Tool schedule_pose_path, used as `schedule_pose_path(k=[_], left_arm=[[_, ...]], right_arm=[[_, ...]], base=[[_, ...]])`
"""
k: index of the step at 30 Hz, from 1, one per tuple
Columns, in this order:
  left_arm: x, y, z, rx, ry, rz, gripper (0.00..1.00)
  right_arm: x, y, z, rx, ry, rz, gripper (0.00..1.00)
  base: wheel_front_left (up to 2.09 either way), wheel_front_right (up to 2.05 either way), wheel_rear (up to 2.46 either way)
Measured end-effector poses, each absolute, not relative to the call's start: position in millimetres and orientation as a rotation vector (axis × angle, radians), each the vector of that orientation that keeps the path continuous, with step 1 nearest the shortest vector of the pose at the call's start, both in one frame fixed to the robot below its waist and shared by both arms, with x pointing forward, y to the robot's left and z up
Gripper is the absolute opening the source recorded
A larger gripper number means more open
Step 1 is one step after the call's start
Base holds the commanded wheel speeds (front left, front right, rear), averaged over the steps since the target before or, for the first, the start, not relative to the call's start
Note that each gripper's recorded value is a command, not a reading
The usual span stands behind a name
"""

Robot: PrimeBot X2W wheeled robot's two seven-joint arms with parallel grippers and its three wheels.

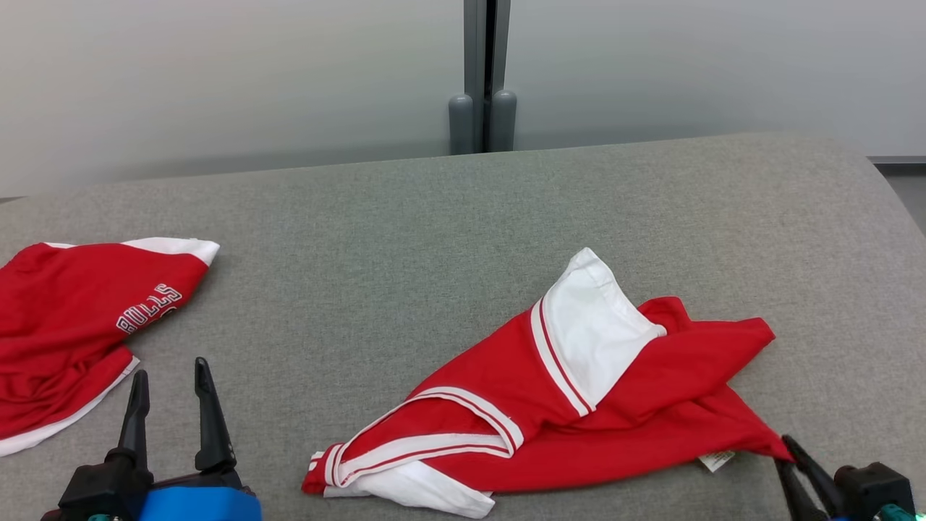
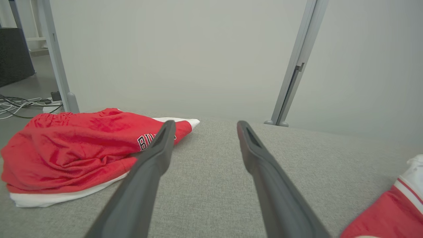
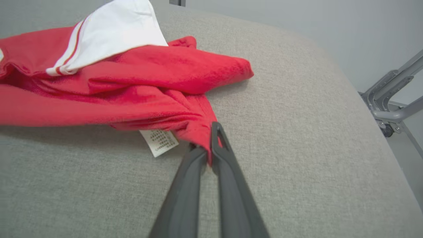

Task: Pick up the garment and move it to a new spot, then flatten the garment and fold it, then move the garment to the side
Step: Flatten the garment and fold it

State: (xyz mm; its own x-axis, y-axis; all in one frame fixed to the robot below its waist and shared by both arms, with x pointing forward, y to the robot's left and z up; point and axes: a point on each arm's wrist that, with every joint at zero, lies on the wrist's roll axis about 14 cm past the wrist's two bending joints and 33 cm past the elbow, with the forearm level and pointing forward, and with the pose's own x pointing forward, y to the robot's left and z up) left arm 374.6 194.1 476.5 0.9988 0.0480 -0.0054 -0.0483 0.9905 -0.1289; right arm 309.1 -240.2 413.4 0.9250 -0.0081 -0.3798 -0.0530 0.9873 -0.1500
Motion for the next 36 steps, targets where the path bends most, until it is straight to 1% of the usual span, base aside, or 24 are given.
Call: schedule_pose_path(k=[3,7,10,13,20,27,36], left_arm=[[375.4,193.8,474.4,-0.130,0.009,0.048,1.00],[375.5,194.4,472.6,-0.130,0.014,0.050,1.00],[375.4,196.3,471.4,-0.129,0.017,0.056,1.00],[375.6,198.2,471.3,-0.128,0.017,0.061,1.00],[376.0,202.1,473.6,-0.125,0.009,0.072,1.00],[379.0,203.4,475.5,-0.122,0.002,0.077,1.00],[381.3,197.0,473.8,-0.120,0.008,0.056,1.00]], right_arm=[[317.3,-229.1,428.4,-0.118,0.329,0.034,1.00],[327.0,-203.8,449.3,-0.061,0.250,0.090,1.00],[336.4,-188.4,472.7,-0.005,0.159,0.120,1.00],[347.2,-178.8,496.5,0.005,0.058,0.146,1.00],[360.6,-155.1,514.0,0.067,-0.061,0.180,1.00],[370.8,-138.5,506.6,0.121,-0.073,0.192,1.00],[380.9,-129.8,471.4,0.095,0.032,0.210,1.00]], base=[[0.00,0.00,0.00],[0.00,0.00,0.00],[0.00,0.00,0.00],[0.00,0.00,0.00],[0.00,0.00,0.00],[0.00,0.00,0.00],[0.00,0.00,0.00]])
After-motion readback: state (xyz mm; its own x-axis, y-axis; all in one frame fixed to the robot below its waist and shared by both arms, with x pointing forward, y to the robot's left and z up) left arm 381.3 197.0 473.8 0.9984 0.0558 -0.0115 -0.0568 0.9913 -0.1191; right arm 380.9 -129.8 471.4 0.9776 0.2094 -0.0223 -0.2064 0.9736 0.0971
